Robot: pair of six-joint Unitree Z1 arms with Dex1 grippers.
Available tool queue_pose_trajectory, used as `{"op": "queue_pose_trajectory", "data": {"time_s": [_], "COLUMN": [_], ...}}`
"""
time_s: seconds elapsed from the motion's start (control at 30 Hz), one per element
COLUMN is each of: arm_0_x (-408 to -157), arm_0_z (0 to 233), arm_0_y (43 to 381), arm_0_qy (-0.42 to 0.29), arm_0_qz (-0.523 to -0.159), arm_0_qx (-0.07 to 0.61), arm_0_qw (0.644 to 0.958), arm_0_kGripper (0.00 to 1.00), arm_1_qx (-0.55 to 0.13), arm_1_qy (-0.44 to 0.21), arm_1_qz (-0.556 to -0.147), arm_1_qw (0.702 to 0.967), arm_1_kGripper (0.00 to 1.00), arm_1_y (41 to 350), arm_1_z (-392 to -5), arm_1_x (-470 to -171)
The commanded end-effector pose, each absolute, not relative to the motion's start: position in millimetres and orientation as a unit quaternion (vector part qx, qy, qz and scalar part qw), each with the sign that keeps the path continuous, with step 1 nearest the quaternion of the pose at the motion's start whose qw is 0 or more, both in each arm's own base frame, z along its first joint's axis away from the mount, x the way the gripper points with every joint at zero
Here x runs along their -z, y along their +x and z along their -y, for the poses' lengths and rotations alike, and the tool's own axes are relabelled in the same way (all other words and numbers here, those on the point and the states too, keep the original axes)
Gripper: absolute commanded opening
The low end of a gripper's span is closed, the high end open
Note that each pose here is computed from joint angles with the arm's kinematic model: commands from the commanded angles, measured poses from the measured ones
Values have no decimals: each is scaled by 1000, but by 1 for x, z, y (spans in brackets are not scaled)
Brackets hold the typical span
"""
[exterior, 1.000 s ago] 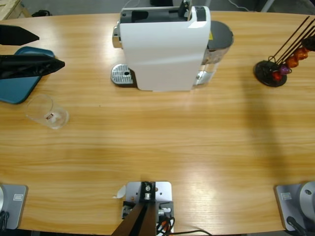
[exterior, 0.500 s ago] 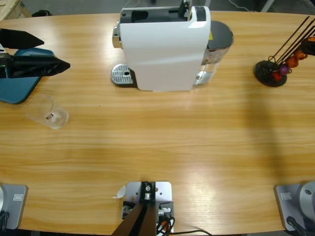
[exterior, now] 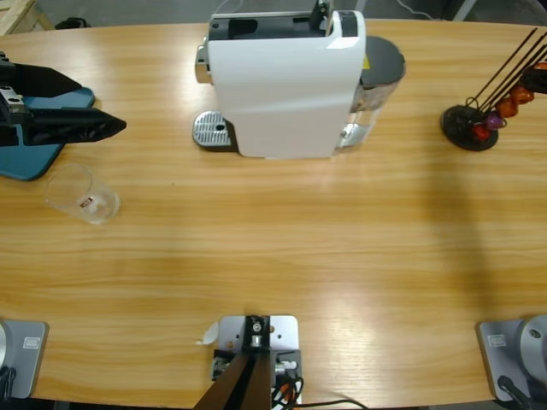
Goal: Pour coffee
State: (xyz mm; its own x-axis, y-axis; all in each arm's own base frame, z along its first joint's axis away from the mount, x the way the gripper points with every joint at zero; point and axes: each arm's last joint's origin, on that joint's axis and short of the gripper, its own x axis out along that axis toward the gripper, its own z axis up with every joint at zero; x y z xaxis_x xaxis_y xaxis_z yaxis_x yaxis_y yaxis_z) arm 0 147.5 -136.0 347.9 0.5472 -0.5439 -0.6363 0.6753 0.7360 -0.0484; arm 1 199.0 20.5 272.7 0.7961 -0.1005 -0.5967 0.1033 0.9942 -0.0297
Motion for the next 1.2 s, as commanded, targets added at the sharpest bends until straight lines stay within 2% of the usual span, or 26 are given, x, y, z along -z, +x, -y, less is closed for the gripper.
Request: {"op": "queue_pose_trajectory", "data": {"time_s": [0.03, 0.33, 0.57, 0.67, 0.8, 0.97, 1.13, 1.2], "arm_0_x": [-324, -322, -317, -311, -306, -305, -306, -308], "arm_0_z": [139, 138, 136, 133, 128, 124, 117, 112], "arm_0_y": [152, 151, 148, 144, 139, 134, 127, 121], "arm_0_qy": [98, 95, 94, 94, 90, 85, 79, 75], "arm_0_qz": [-365, -367, -376, -382, -379, -375, -368, -359], "arm_0_qx": [338, 339, 340, 339, 338, 338, 338, 340], "arm_0_qw": [862, 861, 857, 855, 857, 859, 863, 866], "arm_0_kGripper": [987, 987, 987, 987, 987, 987, 987, 987], "arm_1_qx": [61, 67, 82, 90, 100, 85, -30, -47], "arm_1_qy": [-15, -14, -15, -16, -20, -15, 7, 8], "arm_1_qz": [-312, -307, -304, -298, -296, -265, -233, -233], "arm_1_qw": [948, 949, 949, 950, 950, 960, 972, 971], "arm_1_kGripper": [217, 214, 214, 214, 214, 214, 214, 214], "arm_1_y": [205, 208, 224, 221, 202, 164, 127, 116], "arm_1_z": [-18, -18, -18, -17, -13, -13, -26, -27], "arm_1_x": [-275, -281, -304, -320, -339, -375, -389, -389]}}
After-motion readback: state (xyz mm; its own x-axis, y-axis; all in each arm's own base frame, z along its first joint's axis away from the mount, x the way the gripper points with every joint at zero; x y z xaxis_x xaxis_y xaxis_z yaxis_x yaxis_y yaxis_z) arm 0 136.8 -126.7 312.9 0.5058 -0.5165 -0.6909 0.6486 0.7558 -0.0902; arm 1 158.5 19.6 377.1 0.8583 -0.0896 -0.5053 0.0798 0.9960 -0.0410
